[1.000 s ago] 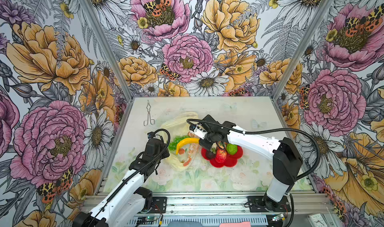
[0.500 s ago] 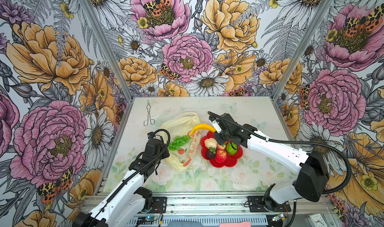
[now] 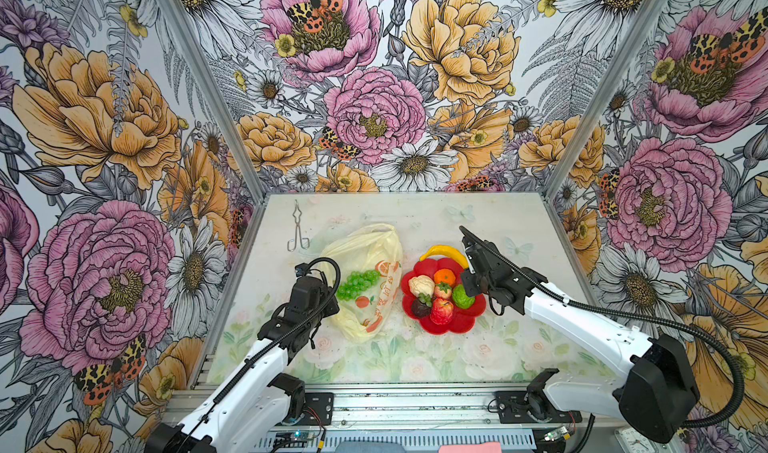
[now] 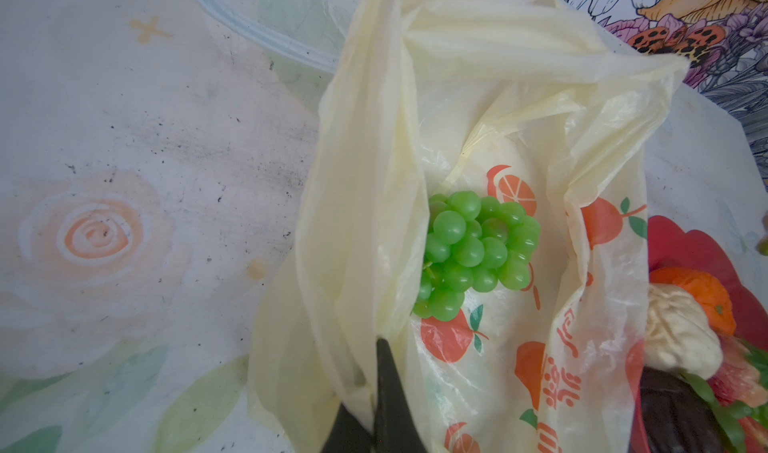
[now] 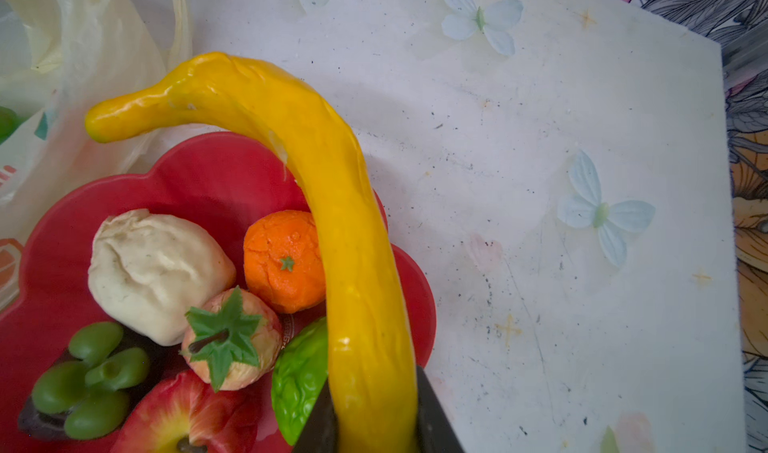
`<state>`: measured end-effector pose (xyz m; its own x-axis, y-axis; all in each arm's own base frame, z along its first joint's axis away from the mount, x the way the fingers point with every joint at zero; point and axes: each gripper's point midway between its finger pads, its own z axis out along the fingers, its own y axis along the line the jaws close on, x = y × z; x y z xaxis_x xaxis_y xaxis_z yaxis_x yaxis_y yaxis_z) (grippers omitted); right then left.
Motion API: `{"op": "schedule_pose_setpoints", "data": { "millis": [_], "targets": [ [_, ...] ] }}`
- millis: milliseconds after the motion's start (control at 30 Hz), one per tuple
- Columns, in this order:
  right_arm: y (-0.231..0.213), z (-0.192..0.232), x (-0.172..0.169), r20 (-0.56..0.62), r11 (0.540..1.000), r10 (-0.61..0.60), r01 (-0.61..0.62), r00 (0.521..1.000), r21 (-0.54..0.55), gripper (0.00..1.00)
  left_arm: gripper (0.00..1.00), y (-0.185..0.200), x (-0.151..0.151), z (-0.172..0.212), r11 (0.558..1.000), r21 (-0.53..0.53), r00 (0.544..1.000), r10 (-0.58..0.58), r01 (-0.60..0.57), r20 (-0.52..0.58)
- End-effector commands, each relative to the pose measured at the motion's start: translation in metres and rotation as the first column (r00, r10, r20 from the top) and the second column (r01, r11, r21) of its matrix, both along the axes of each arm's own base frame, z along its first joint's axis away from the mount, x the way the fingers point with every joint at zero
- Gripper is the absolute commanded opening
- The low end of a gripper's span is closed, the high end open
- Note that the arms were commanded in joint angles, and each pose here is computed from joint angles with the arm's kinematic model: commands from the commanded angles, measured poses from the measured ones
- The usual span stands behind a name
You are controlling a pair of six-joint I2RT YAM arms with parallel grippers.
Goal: Take the fake fruits out of the plastic bag
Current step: 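Carry the yellow banana over the red plate with the right gripper, then lower the banana onto the red plate and open the right gripper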
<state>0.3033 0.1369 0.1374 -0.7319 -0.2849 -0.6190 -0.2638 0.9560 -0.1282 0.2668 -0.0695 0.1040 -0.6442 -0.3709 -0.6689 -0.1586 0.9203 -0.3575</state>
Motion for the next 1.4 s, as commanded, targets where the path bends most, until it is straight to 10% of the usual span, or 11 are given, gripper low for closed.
{"op": "schedule_pose_setpoints", "data": {
  "millis": [0, 1367],
  "targets": [
    [0.002, -0.002, 0.006, 0.029, 0.997, -0.044, 0.042, 0.999, 0.059, 0.18, 0.0, -0.004, 0.002, 0.002, 1.0, -0.01, 1.0, -0.02, 0.02, 0.016],
    [-0.018, -0.02, 0.01, -0.001, 0.985, -0.167, 0.167, 0.986, 0.054, 0.49, 0.0, -0.003, 0.002, 0.002, 1.0, -0.007, 1.0, -0.018, 0.018, 0.013]
  ]
}}
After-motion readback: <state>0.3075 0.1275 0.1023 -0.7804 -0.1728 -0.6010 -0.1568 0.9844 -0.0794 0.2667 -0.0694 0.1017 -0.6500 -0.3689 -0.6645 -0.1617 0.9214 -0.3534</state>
